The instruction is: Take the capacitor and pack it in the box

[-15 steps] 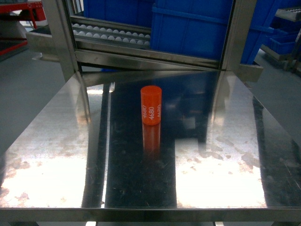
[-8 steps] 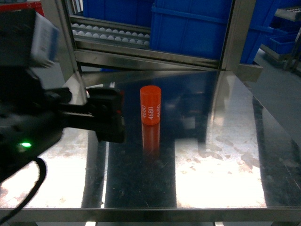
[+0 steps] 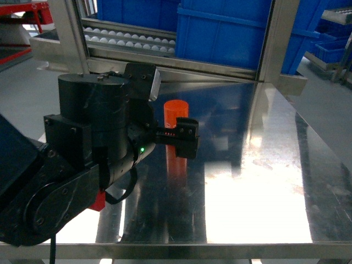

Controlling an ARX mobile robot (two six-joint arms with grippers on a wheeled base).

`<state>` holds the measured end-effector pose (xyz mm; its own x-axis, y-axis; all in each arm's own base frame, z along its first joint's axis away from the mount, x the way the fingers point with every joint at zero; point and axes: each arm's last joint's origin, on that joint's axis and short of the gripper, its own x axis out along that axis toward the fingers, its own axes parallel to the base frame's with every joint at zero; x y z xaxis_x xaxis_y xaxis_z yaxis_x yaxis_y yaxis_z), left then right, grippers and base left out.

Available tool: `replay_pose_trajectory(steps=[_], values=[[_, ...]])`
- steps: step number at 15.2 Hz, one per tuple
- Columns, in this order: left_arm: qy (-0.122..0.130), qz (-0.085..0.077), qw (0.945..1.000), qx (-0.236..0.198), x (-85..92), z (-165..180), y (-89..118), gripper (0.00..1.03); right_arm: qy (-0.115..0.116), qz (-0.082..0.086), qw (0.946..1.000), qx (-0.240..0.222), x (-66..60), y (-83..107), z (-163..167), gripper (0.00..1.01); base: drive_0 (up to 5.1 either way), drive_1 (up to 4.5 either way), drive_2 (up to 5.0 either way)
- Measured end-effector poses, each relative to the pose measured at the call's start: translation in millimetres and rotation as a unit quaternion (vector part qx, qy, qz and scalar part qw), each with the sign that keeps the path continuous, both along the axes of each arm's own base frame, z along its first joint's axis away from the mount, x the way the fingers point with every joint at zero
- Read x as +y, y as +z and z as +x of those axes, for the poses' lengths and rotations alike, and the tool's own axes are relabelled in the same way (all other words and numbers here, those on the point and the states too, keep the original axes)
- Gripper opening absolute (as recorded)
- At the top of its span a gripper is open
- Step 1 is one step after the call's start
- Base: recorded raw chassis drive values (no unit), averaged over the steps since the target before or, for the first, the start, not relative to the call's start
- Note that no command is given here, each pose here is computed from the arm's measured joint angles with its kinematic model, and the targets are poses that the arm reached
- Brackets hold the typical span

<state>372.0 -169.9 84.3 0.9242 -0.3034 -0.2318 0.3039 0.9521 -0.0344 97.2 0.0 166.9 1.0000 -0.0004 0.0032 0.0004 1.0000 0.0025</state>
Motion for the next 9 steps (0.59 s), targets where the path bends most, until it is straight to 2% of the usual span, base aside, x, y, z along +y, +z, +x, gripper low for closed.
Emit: replay_pose_trajectory(steps=[4, 6, 7, 9], values=[[-0.002, 0.011, 0.9997, 0.022, -12.2, 40.7, -19.8, 0.98, 0.0, 0.0, 1.0, 0.0, 0.0, 0.0, 0.0, 0.98, 0.0, 0.0, 0.0], [0.006, 0.006, 0.9996, 0.028, -17.7, 55.9, -23.6, 0.98, 0.0, 0.0, 1.0, 0.0, 0.0, 0.0, 0.0, 0.98, 0.0, 0.0, 0.0], [0.006, 0.003, 0.9996, 0.029, -20.1, 60.5, -21.9, 0.92, 0.0, 0.0, 1.0, 0.0, 0.0, 0.0, 0.0, 0.98, 0.0, 0.0, 0.0], [0.006, 0.003, 0.9991, 0.041, -22.4, 62.5, -21.2, 0.69, 0.0, 0.0, 1.0, 0.0, 0.0, 0.0, 0.0, 0.98, 0.0, 0.0, 0.0]])
